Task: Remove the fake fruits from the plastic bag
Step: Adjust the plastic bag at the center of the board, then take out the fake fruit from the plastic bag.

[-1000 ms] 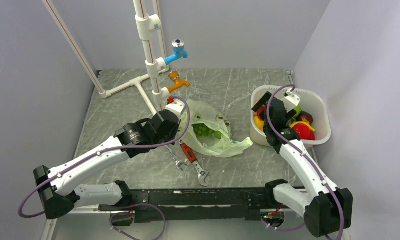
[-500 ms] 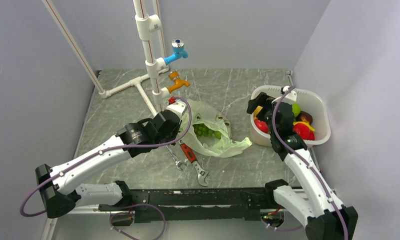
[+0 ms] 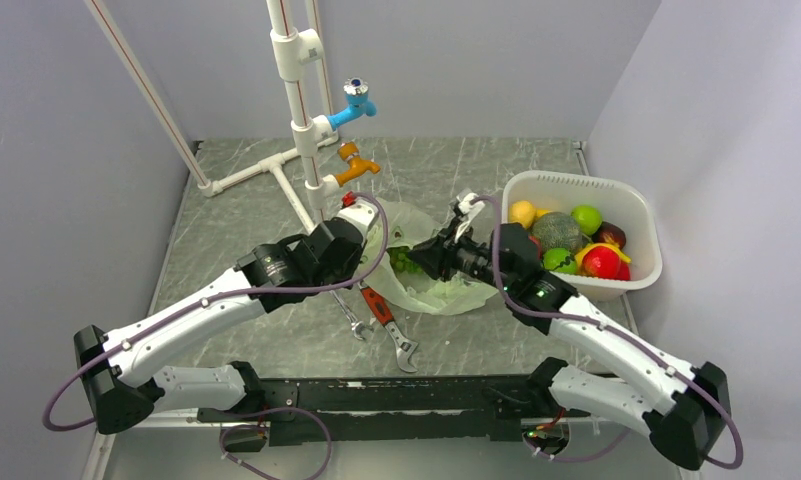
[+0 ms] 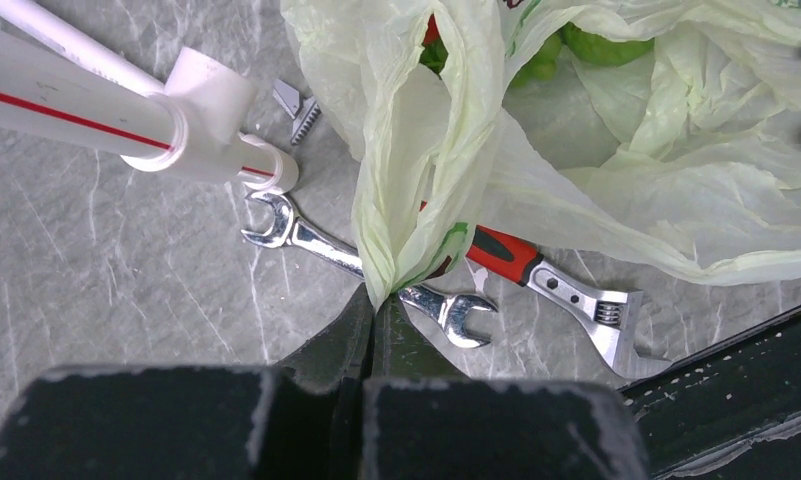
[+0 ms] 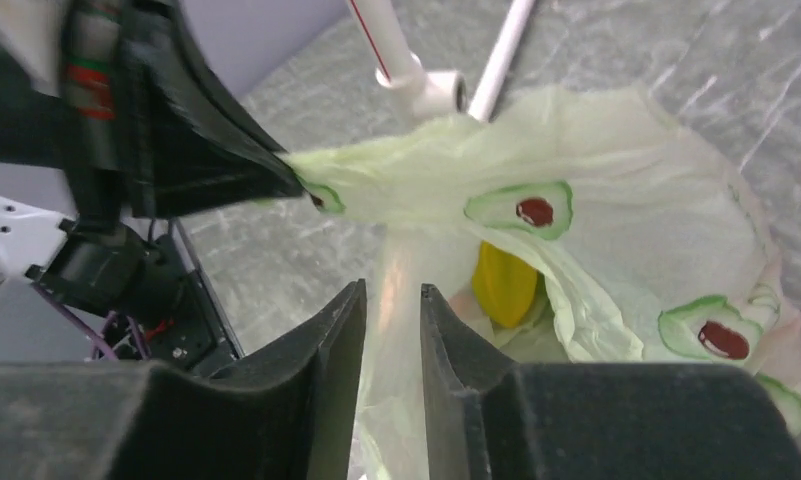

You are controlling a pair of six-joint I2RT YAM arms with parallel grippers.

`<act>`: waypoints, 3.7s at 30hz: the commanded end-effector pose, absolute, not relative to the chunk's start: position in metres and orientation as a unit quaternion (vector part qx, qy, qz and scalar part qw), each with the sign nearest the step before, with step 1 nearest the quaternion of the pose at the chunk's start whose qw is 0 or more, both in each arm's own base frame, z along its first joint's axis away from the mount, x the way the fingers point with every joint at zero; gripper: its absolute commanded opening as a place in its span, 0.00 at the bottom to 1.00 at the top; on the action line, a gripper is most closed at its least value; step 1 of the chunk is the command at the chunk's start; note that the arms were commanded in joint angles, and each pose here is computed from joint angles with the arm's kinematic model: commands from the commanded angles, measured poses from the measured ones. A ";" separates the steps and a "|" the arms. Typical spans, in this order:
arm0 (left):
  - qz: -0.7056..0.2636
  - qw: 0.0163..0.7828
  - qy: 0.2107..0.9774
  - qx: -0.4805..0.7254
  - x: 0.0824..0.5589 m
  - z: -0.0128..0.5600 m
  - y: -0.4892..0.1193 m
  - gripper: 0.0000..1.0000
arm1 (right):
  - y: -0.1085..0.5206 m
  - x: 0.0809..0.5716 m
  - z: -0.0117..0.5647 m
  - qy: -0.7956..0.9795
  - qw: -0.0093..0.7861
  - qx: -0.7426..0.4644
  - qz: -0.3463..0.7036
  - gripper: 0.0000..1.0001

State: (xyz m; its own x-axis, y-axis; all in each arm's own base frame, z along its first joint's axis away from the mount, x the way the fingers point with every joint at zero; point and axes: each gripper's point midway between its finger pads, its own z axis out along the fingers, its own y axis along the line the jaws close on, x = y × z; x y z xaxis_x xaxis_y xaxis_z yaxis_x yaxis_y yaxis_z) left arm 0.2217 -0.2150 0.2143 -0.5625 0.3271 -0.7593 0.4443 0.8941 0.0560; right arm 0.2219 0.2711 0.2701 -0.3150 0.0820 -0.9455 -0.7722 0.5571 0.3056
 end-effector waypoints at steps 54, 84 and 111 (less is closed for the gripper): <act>-0.155 0.401 0.877 0.214 0.204 0.227 -0.234 0.00 | 0.243 0.370 0.199 0.706 0.633 0.120 0.294 0.81; -0.051 0.407 0.839 0.357 0.277 0.269 -0.303 0.94 | 0.273 0.246 0.166 0.718 0.518 -0.087 0.457 0.55; -0.111 0.458 0.827 0.307 0.279 0.293 -0.314 0.00 | 0.254 0.263 0.135 0.769 0.498 0.001 0.401 0.60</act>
